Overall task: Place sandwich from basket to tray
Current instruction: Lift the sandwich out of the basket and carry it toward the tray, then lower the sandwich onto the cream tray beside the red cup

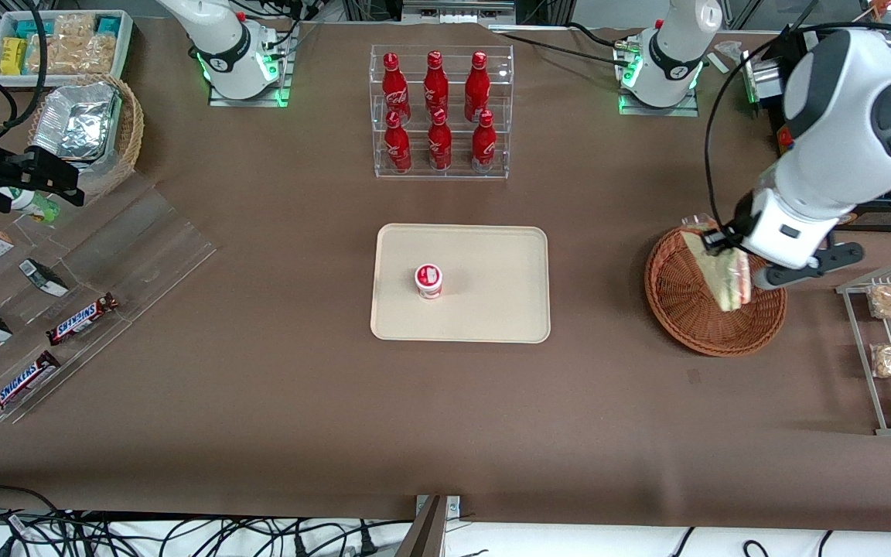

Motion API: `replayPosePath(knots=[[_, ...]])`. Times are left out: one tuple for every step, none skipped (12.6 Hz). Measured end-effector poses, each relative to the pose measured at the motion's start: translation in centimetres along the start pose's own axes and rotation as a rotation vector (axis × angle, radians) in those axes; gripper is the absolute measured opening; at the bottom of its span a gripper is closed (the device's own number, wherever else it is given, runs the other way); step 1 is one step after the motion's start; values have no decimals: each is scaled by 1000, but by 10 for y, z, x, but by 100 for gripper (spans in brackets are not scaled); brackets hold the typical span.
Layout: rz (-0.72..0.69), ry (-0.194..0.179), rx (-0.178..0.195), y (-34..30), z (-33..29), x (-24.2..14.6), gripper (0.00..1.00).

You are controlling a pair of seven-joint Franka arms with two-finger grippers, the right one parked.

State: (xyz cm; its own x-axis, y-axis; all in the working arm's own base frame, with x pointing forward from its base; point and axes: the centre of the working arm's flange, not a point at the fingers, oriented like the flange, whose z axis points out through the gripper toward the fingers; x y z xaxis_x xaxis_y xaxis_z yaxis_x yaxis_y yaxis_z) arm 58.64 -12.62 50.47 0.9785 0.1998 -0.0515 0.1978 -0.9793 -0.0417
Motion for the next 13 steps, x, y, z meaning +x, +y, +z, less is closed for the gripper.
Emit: replayPosePath(knots=[[89,-2,-17,19,-3,-8,19],[172,-10,-43,34,-4,-16,19],[233,-18,-66,47,-4,-21,19],[274,-22,-80,58,-4,-26,19],[304,-20,-89,69,-3,-31,19],[327,-12,-100,82,-2,-36,19],[348,-6,-111,97,1,-41,19],[360,-4,-122,110,7,-44,19],[361,-5,-134,121,15,-45,19],[354,-8,-146,132,24,-45,19],[346,-9,-157,144,36,-46,19],[335,-6,-162,156,49,-48,19],[324,3,-159,168,63,-52,19]])
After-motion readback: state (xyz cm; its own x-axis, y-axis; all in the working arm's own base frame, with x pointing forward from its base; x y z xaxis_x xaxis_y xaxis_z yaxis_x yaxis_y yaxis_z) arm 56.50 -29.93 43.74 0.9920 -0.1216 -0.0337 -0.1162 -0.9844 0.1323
